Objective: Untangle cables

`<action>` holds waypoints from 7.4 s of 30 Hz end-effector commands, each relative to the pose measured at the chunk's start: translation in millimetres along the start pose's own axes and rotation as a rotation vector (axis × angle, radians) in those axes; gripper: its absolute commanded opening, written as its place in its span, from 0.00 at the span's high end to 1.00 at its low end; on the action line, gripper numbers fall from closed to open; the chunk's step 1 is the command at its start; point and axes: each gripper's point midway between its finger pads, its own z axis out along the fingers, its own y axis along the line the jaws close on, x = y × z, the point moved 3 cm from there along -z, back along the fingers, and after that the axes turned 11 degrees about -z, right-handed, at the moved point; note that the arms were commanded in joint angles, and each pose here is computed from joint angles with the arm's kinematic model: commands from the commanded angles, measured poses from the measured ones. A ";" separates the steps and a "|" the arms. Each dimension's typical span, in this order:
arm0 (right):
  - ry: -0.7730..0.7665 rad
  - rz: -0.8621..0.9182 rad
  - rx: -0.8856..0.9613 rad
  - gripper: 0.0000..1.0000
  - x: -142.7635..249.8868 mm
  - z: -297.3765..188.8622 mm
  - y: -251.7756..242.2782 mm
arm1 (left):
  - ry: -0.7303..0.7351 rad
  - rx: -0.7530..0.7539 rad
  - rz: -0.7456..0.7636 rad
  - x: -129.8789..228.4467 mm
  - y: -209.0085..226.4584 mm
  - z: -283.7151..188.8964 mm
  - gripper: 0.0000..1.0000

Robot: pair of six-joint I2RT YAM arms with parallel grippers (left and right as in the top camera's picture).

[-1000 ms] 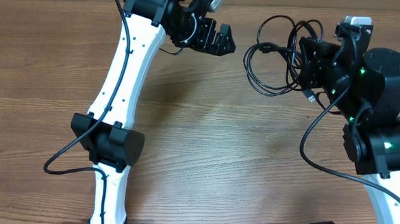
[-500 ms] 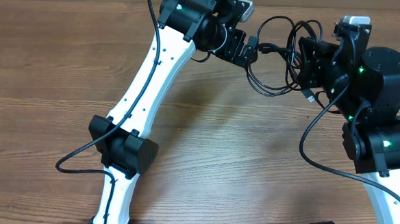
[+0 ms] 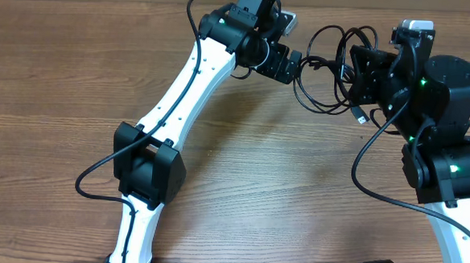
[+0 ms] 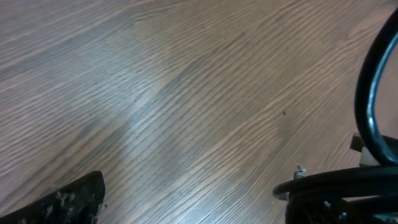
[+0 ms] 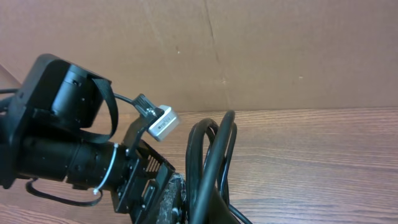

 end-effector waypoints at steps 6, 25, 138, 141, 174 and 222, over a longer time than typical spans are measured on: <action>-0.041 -0.012 -0.003 0.96 -13.1 -6.4 2.5 | 0.010 0.101 0.014 4.4 -23.0 -0.4 0.04; -0.015 -0.008 -0.034 0.96 -7.7 -7.9 7.1 | -0.021 0.142 0.097 18.9 -67.2 39.8 0.96; 1.023 -0.754 -0.422 0.07 310.8 92.7 97.0 | -0.054 -0.121 -0.095 35.6 81.9 -178.4 0.00; 1.061 -0.730 -0.479 0.09 316.4 82.0 103.5 | -0.054 -0.121 -0.084 35.4 81.9 -178.4 0.00; 0.790 -0.401 -0.472 0.96 172.7 85.8 156.0 | 0.008 -0.122 -0.096 49.9 96.3 -154.6 0.00; 0.764 1.254 1.097 0.10 315.6 45.6 36.7 | 0.033 -0.115 -0.140 55.9 94.9 -154.6 0.00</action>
